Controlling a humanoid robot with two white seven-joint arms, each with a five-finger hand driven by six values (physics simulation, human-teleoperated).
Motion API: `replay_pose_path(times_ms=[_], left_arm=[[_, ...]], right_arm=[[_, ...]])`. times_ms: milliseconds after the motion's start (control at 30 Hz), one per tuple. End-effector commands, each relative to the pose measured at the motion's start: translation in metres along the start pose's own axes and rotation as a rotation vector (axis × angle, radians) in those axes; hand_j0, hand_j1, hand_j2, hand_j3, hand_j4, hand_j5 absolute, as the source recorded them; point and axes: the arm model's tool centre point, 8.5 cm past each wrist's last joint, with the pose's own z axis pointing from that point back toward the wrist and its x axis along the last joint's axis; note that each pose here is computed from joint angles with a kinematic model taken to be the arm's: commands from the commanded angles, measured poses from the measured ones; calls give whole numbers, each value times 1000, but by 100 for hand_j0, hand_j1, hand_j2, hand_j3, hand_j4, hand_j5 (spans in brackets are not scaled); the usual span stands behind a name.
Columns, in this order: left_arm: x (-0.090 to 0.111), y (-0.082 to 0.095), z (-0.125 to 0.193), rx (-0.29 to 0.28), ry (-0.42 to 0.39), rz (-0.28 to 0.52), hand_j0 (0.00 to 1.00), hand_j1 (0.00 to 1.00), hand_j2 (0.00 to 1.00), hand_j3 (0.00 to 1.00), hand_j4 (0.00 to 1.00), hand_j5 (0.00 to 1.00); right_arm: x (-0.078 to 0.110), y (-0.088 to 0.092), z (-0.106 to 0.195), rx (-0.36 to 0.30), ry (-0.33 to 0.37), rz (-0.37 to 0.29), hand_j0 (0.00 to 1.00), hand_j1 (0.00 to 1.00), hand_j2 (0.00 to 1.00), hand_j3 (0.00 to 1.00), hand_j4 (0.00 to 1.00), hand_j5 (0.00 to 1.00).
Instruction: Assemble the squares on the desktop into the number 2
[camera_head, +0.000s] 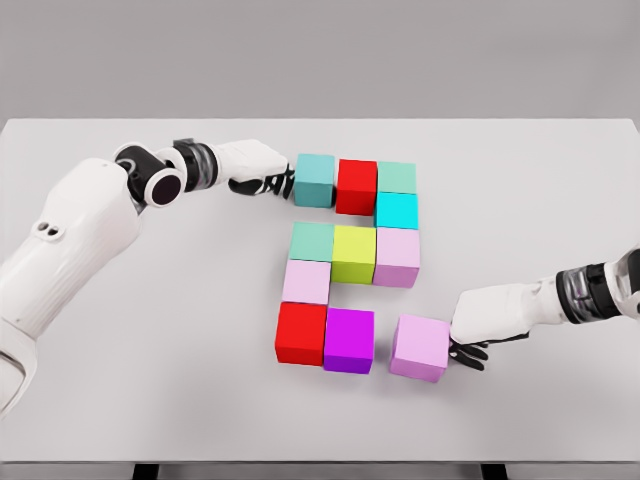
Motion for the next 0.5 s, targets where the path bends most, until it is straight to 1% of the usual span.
replay_pose_path(times_ms=[0,100,300,367,467], left_arm=[[0,0,0,4,0,3,45,45,45,45,45,45],[-4,-2,1,-2,13,9,46,46,46,46,46,46],[-13,-5,2,-12,41,26,46,46,46,46,46,46],[-15,-4,-1,-15,51,30,46,46,46,46,46,46],[-11,-3,-9,-16,48,44,46,46,46,46,46,46]], right_arm=[[0,-1,0,-4,-1,-4,12,12,12,12,12,12],[2,-4,-6,-10,-15,1,12,12,12,12,12,12],[2,-4,-6,-13,-14,0,12,12,12,12,12,12],[2,-5,-7,-16,-17,2,12,12,12,12,12,12],[3,-9,-12,-23,-28,7,12,12,12,12,12,12]])
